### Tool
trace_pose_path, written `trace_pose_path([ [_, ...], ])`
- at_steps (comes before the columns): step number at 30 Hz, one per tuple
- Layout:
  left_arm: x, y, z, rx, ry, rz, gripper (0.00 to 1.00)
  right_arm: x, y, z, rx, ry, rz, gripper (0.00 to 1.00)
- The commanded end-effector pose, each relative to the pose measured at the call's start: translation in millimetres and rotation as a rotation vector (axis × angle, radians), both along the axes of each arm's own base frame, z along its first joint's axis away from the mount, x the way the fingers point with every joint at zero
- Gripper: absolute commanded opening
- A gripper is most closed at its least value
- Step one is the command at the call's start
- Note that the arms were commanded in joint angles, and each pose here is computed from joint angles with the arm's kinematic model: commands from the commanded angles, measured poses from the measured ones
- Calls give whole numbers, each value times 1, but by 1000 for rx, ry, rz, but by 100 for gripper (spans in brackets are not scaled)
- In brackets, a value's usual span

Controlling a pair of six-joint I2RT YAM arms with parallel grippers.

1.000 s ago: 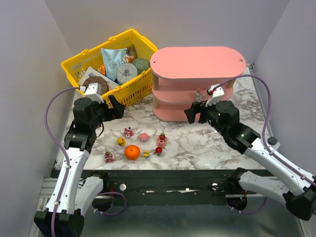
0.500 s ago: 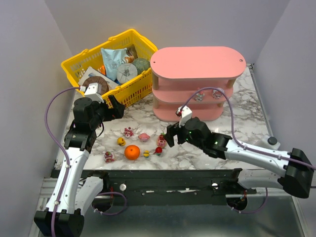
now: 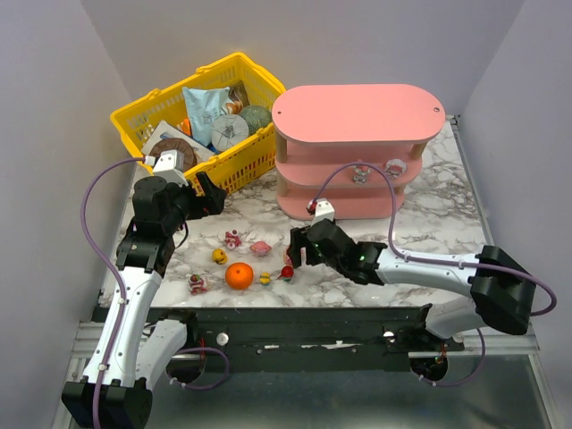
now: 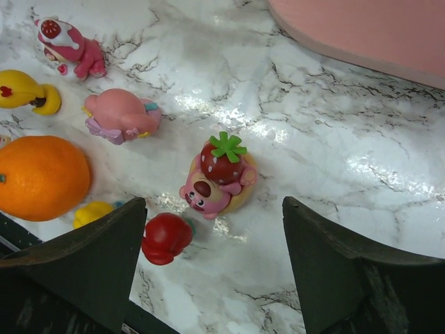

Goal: Place and organize the plastic toys onto the shelf

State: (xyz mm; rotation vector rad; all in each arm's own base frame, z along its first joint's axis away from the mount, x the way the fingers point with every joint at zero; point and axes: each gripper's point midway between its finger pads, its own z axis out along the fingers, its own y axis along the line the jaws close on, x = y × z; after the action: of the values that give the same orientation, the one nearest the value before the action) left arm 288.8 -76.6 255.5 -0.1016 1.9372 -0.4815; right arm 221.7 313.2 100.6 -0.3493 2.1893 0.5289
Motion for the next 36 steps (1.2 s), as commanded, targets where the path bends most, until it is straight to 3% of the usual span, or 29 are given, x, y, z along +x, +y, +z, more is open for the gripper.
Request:
trace_pose_path([
  [1,-2,0,-3,10,0,-11,99,7,18,15,55,-27,-39,85],
  [9,-2,0,-3,10,0,-11,99,-14,61,18,-10,-100,65,85],
  [20,-2,0,-3,10,-2,-11,99,-9,75,34,16,-125,24,86],
  [36,-3,0,-3,5,-6,-14,99,-8,96,-12,-4,21,-81,84],
])
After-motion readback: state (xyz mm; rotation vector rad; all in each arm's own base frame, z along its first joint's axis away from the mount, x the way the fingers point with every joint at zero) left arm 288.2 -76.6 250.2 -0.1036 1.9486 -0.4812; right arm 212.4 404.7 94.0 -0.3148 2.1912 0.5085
